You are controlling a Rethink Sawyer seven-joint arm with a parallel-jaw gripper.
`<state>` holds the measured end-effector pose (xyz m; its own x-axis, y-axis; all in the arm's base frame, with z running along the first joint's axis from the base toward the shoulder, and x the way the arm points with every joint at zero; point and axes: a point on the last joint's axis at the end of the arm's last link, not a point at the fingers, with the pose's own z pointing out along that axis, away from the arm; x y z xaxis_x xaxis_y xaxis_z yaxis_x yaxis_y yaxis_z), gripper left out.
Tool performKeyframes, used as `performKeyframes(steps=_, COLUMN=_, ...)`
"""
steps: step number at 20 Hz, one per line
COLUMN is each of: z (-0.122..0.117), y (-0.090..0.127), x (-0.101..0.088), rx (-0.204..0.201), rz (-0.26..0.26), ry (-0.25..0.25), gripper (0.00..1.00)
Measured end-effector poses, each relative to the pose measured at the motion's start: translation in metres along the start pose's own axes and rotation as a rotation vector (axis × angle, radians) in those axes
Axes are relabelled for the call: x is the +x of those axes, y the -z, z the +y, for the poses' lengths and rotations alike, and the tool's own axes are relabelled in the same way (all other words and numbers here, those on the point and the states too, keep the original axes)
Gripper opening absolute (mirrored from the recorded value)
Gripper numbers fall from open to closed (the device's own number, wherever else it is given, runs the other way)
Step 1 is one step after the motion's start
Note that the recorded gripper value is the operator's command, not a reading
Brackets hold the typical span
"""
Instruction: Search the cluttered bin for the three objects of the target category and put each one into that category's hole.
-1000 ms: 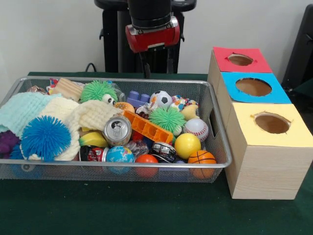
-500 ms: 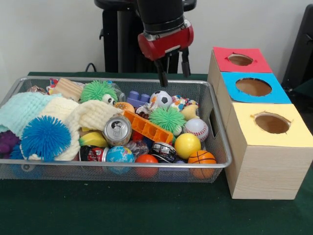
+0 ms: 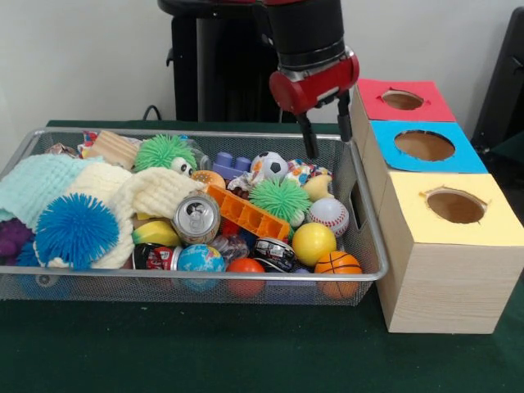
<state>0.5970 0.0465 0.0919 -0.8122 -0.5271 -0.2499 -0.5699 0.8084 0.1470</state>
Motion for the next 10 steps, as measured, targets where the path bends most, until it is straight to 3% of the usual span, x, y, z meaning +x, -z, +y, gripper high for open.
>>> performKeyframes(steps=6, z=0.021, y=-0.026, x=0.002, rx=-0.004, rz=-0.02, ry=0.089, gripper=1.0)
performKeyframes(steps=10, z=0.022, y=-0.037, x=0.011, rx=0.004, rz=-0.035, ry=0.125, gripper=1.0)
